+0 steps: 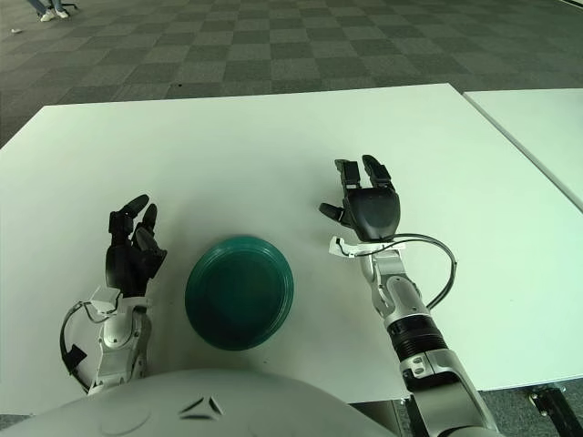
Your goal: Put the charger into the plate.
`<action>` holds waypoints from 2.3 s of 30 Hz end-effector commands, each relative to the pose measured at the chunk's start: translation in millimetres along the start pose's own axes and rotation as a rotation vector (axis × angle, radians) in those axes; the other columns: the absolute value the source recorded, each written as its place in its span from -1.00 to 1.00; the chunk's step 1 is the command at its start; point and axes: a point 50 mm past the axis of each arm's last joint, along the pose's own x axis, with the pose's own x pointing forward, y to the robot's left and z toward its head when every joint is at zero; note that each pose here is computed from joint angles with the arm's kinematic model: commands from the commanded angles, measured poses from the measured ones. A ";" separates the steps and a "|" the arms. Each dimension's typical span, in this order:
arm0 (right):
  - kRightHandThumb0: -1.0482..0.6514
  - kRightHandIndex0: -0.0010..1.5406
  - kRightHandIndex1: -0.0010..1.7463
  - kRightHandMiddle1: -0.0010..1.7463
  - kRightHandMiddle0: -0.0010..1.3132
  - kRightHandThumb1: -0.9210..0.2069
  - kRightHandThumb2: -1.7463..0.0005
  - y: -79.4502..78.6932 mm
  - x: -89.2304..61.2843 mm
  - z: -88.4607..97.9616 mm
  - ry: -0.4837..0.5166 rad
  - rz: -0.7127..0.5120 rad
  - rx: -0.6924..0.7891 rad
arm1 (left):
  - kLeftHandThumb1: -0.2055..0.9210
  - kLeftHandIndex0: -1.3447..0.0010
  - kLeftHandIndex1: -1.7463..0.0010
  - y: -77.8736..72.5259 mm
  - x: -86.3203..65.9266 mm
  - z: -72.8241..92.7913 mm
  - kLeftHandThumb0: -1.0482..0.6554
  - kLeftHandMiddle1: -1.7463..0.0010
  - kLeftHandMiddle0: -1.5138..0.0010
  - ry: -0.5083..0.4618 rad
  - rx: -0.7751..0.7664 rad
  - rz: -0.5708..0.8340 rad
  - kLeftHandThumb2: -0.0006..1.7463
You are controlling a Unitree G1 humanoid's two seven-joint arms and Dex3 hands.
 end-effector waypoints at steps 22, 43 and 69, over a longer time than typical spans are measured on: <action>-0.88 -0.52 -0.91 -0.06 -1.00 -1.00 0.27 -7.3 17.6 -34.2 0.102 0.011 -0.062 | 1.00 1.00 -0.21 20.8 -48.7 -53.6 -0.77 0.96 0.56 0.328 -0.033 0.090 0.11; -0.91 -0.52 -0.93 -0.09 -1.00 -1.00 0.34 13.8 22.9 -51.0 0.145 0.170 -0.028 | 1.00 0.91 -0.31 23.0 -47.2 -54.5 -0.77 0.93 0.49 0.314 -0.069 0.116 0.06; -0.98 -0.57 -0.97 -0.17 -1.00 -1.00 0.30 24.7 28.2 -42.2 0.056 0.359 -0.009 | 1.00 0.93 -0.28 22.9 -47.7 -55.5 -0.78 0.92 0.48 0.315 -0.066 0.122 0.07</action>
